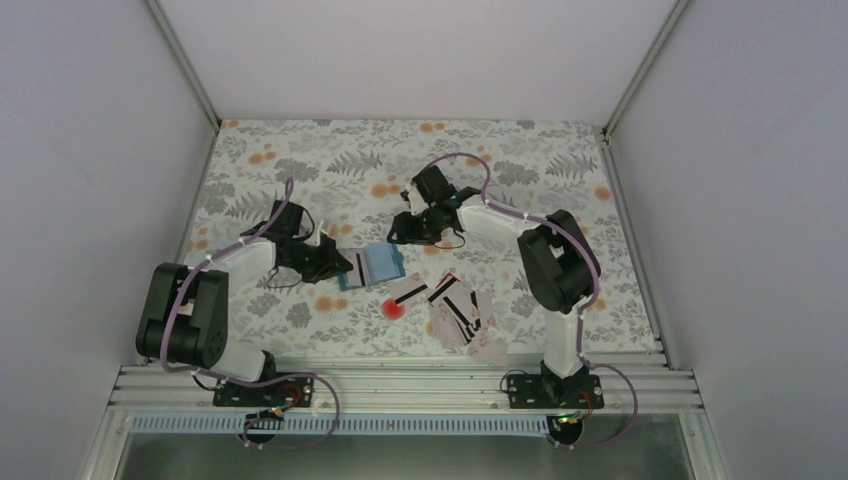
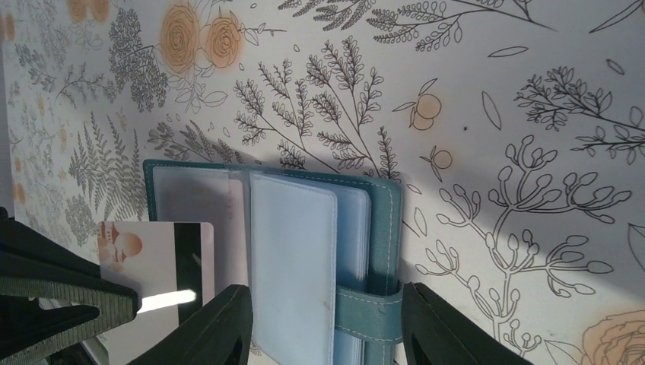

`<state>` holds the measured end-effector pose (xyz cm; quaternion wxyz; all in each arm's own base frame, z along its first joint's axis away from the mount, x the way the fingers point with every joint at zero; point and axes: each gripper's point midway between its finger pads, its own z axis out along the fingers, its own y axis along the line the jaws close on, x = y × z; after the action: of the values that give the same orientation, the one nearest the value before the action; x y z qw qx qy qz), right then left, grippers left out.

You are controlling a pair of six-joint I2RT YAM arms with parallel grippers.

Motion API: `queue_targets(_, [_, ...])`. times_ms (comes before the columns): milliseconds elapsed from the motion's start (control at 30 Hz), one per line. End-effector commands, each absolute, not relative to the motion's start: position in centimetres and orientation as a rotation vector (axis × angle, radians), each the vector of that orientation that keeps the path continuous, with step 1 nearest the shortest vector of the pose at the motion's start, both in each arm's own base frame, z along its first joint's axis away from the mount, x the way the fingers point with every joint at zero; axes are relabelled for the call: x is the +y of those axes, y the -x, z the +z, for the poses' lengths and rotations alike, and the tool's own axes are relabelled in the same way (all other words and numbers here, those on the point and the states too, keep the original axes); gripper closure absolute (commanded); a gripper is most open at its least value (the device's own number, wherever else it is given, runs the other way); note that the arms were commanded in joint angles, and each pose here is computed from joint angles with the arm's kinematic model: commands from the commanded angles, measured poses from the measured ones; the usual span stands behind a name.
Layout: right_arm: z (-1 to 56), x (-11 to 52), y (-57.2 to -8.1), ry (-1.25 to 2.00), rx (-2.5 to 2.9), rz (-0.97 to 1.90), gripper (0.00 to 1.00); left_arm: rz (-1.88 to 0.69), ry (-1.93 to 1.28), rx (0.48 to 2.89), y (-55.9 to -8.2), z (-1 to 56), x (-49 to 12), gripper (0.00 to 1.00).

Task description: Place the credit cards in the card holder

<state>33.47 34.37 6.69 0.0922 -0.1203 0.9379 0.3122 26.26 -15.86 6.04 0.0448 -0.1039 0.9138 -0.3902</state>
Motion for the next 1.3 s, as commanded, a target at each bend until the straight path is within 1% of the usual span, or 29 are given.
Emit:
queue_targets(0, [5.5, 35.1, -32.9, 0.390, 2.797, 0.952, 0.49, -1.262, 0.332, 2.754, -26.9, 6.1, -16.4, 0.98])
queue_targets(867, [3.1, 35.0, -31.8, 0.442, 2.853, 0.969, 0.50, -1.280, 0.334, 2.770, -28.1, 4.5, -16.8, 0.97])
queue_targets(1133, [2.2, 34.7, -31.3, 0.453, 2.874, 0.963, 0.50, -1.285, 0.316, 2.744, -28.8, 5.4, -17.0, 0.98])
queue_targets(1267, [2.0, 34.6, -31.2, 0.459, 2.878, 0.959, 0.50, -1.235, 0.291, 2.746, -28.9, 6.5, -16.6, 0.98])
